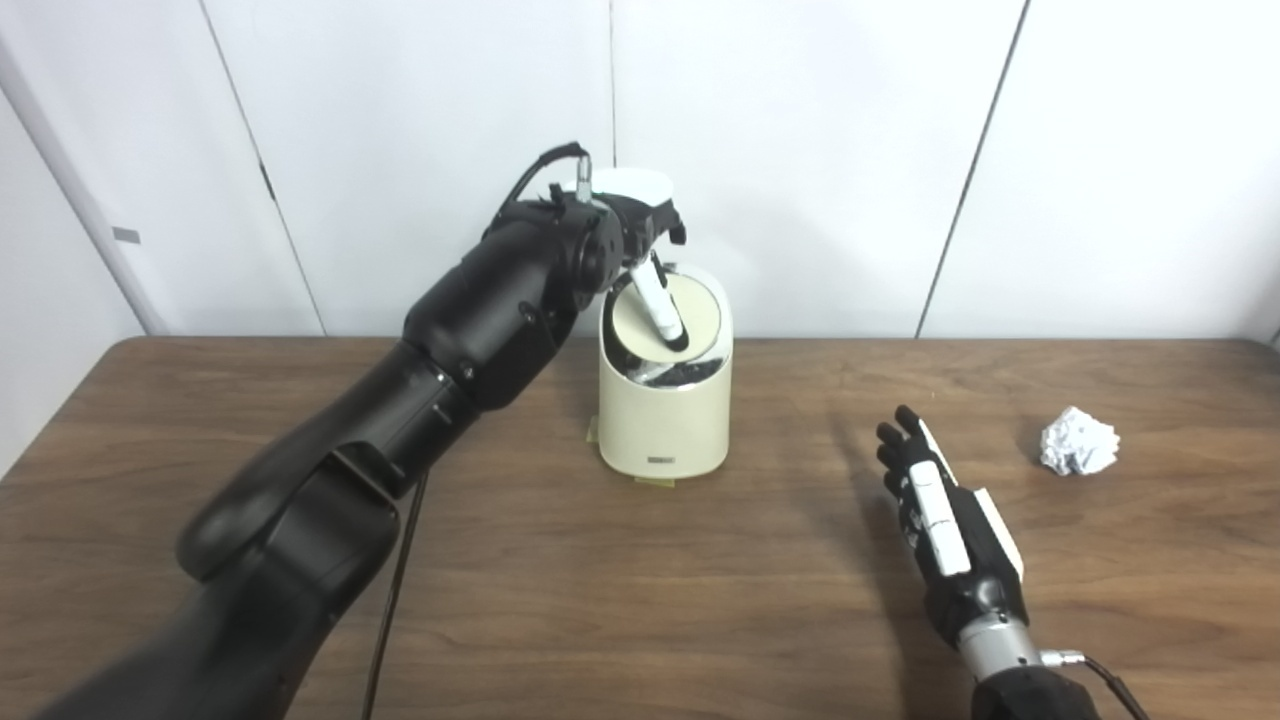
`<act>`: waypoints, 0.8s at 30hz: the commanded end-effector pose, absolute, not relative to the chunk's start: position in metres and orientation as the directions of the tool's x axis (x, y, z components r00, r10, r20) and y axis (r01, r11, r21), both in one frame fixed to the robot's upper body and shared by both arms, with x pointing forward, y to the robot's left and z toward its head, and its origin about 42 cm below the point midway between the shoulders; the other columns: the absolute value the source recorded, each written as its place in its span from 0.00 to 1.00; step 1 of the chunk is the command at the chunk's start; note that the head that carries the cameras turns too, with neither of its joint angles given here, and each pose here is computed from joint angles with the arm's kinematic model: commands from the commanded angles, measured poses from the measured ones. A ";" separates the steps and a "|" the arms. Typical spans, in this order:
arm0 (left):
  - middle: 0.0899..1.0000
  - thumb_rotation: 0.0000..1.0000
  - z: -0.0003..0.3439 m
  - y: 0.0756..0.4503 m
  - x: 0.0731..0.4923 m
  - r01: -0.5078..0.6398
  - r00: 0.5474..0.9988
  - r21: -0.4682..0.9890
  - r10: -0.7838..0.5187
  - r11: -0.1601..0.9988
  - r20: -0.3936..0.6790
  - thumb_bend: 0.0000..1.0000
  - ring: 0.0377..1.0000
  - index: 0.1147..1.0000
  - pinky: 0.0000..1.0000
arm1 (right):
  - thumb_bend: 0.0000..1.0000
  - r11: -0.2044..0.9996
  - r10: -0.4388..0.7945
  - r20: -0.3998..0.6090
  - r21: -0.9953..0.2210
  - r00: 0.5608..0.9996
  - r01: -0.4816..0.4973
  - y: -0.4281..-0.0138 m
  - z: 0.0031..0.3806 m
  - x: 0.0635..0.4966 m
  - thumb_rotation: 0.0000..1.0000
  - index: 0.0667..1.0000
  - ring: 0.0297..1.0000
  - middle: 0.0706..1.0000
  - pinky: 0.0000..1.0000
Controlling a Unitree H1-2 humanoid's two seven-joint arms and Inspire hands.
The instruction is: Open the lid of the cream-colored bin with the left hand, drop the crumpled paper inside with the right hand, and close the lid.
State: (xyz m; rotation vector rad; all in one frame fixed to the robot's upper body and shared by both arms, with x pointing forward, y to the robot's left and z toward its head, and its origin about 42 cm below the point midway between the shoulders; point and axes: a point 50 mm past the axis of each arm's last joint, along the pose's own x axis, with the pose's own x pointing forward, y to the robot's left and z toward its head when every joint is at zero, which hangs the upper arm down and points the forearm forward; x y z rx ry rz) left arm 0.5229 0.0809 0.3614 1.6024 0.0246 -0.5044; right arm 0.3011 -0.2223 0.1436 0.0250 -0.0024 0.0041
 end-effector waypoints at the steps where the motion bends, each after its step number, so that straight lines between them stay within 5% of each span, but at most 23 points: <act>1: 0.99 0.14 0.378 0.083 0.523 0.284 0.909 0.952 -0.283 -0.113 -0.305 0.93 0.98 0.91 0.84 | 0.66 1.000 0.012 0.097 0.026 0.995 -0.014 -0.221 0.166 0.309 0.90 0.98 0.97 0.95 1.00; 5: 0.98 0.19 0.393 0.089 0.520 0.312 0.904 0.950 -0.308 0.002 -0.296 0.91 0.94 0.91 0.73 | 0.65 1.000 0.010 0.096 0.027 0.995 -0.013 -0.220 0.166 0.309 0.91 0.98 0.97 0.96 1.00; 8: 0.98 0.17 0.407 0.099 0.520 0.373 0.884 0.921 -0.345 0.114 -0.315 0.85 0.97 0.92 0.87 | 0.65 1.000 0.006 0.094 0.028 0.996 -0.009 -0.221 0.166 0.309 0.91 0.98 0.97 0.95 0.99; 16: 0.93 0.20 0.438 0.127 0.519 0.359 0.890 0.905 -0.375 0.228 -0.258 0.86 0.95 0.89 0.91 | 0.63 1.000 0.013 0.095 0.025 0.995 -0.016 -0.222 0.164 0.308 0.91 0.98 0.97 0.95 1.00; 24: 0.88 0.32 0.446 0.163 0.506 0.304 0.910 0.853 -0.394 0.425 -0.129 0.74 0.90 0.88 0.91 | 0.64 1.000 0.012 0.086 0.024 0.996 -0.014 -0.224 0.161 0.309 0.91 0.98 0.97 0.95 1.00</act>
